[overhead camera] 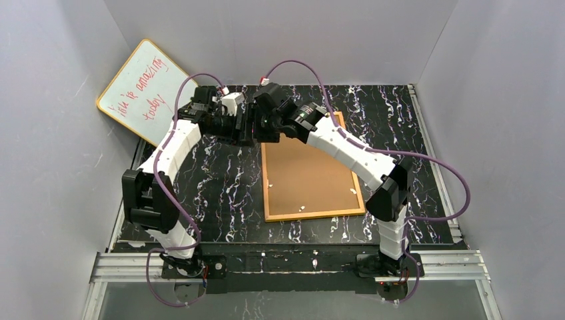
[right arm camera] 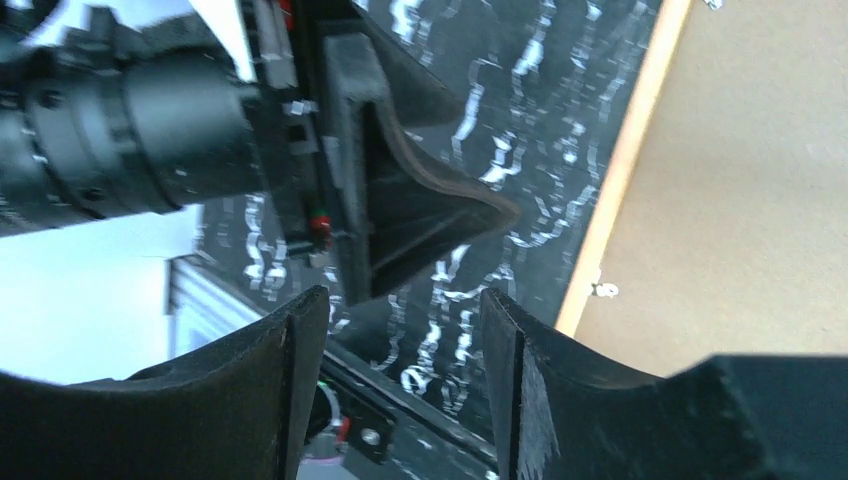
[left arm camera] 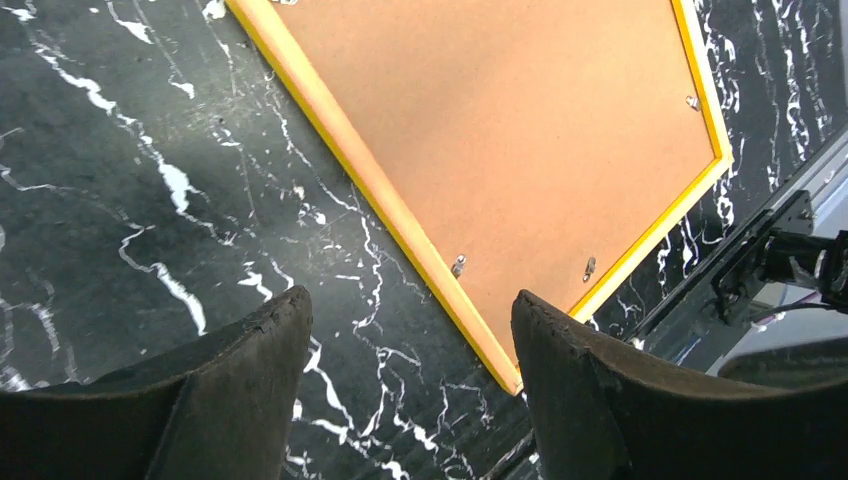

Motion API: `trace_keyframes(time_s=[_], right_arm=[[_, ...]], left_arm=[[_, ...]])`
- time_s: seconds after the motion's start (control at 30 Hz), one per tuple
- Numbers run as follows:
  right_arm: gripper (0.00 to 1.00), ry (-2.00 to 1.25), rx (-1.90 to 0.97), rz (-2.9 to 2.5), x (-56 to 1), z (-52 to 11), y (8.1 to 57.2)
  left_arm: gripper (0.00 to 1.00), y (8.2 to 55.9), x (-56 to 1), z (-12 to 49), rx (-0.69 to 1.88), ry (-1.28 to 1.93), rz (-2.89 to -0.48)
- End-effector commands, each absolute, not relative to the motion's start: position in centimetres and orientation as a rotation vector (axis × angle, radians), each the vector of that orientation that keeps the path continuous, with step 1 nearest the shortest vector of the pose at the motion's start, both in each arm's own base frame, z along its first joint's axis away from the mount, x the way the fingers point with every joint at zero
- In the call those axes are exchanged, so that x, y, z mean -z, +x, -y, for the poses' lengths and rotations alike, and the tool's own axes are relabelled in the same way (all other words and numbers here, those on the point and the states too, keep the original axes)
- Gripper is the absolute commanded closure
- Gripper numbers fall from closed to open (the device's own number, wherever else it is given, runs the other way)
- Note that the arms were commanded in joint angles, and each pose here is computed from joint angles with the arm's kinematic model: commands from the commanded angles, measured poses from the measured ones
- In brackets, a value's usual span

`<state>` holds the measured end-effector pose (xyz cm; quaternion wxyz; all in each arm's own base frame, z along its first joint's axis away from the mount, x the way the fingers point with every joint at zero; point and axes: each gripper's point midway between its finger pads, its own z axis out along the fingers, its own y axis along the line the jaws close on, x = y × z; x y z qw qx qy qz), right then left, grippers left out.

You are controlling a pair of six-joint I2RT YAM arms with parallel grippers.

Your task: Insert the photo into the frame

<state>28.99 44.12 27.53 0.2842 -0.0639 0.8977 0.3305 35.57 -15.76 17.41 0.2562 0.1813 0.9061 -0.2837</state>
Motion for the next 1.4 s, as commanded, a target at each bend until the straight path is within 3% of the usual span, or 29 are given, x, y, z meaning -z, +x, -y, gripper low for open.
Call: trace_keyframes(time_s=[0.0,0.17,0.27,0.33,0.47,0.73,0.93,1.07,1.2,1.37], right_arm=[[0.35,-0.272,-0.587,-2.452,-24.8,-40.5,28.6],[0.28,-0.352,-0.286,-2.537,-18.8,-38.1,28.0],[0.28,-0.396,-0.22,-2.58,-15.0,-39.1,27.9],[0.31,-0.402,-0.187,-2.592,-13.1,-39.5,28.5],[0.36,-0.403,-0.106,-2.598,-9.8,-40.0,29.6],[0.45,-0.437,-0.007,-2.596,-5.8,-40.5,30.9],[0.7,-0.424,0.006,-2.592,-4.1,-40.4,30.8],[0.79,-0.468,0.032,-2.563,-4.3,-40.8,31.2],[0.99,-0.482,-0.005,-2.552,-5.5,-41.3,31.3],[0.99,-0.487,-0.27,-2.56,-10.9,-43.0,29.2]], left_arm=[[0.3,36.0,-16.3,16.8,0.868,0.449,-2.417],[0.3,36.4,-14.7,12.8,0.804,0.368,-2.444],[0.22,35.9,-14.2,11.2,0.744,0.368,-2.459],[0.18,35.5,-13.7,10.3,0.686,0.392,-2.478],[0.02,35.0,-13.3,8.9,0.616,0.417,-2.491],[0.02,34.6,-14.2,8.0,0.622,0.477,-2.432],[0.02,34.5,-13.6,7.1,0.644,0.516,-2.431],[0.02,34.5,-13.5,7.1,0.664,0.58,-2.403],[0.02,34.2,-13.2,7.6,0.697,0.699,-2.338],[0.02,33.6,-14.2,8.5,0.711,0.97,-2.128]])
